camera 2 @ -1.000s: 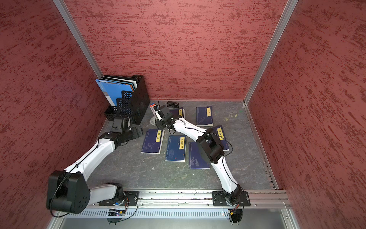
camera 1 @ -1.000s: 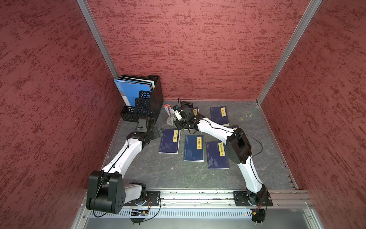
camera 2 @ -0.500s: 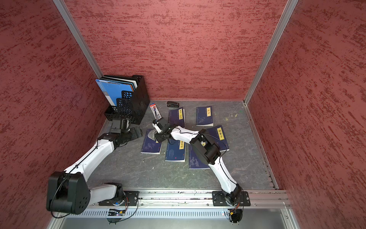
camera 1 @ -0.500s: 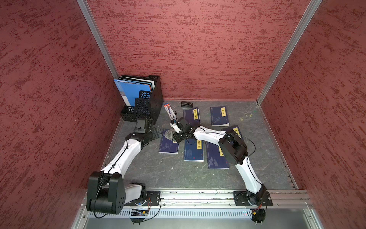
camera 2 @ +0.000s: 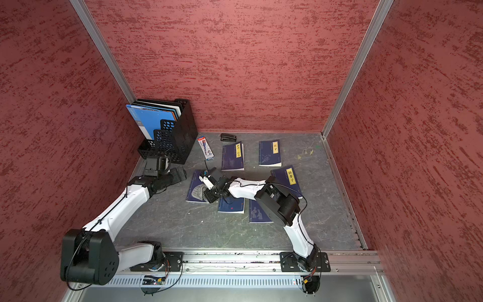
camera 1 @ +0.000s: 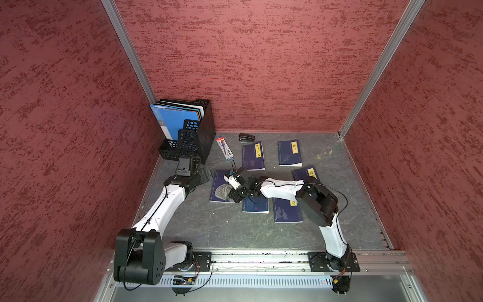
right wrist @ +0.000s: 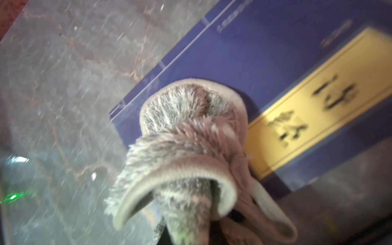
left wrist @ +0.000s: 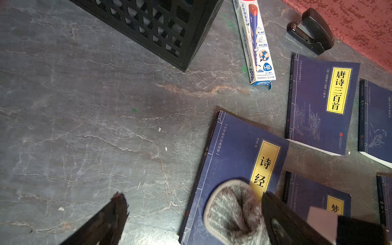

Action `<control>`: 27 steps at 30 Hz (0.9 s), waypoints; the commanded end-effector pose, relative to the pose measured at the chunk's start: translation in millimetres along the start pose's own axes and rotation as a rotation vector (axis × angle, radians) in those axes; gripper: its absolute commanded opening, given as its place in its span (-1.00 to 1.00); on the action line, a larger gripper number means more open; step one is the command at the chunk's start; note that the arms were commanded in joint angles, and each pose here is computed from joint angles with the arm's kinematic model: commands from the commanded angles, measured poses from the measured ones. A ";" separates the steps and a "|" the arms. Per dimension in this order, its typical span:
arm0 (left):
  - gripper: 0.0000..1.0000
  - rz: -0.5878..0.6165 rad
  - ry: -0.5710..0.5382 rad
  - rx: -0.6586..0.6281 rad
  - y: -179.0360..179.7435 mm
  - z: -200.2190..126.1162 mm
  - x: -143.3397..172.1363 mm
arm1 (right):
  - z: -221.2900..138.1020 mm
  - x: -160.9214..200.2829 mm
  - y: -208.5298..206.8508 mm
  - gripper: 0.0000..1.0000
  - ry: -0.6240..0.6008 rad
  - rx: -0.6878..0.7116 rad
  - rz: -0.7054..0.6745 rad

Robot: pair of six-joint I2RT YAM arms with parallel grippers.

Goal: Wipe the cover of the book
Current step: Wipe the dirt from the cover of the book.

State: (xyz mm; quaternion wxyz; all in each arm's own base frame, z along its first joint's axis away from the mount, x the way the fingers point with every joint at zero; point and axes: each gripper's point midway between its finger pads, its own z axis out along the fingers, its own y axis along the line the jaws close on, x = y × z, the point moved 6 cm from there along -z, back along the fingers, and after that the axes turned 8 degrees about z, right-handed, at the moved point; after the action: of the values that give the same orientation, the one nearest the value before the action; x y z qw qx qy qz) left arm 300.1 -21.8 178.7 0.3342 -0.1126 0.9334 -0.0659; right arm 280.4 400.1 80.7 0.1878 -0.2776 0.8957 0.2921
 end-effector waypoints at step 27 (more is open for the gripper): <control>0.99 -0.024 -0.013 0.008 4.4 -7.1 0.8 | 30.6 -57.6 -59.7 -0.86 -0.030 0.101 0.082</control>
State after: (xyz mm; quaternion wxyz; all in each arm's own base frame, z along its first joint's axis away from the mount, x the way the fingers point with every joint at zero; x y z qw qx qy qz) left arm 298.2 -19.5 184.3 0.3414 -0.1170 0.9298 -0.0720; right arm 397.3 413.2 79.9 0.2520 -0.2132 0.8981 0.2905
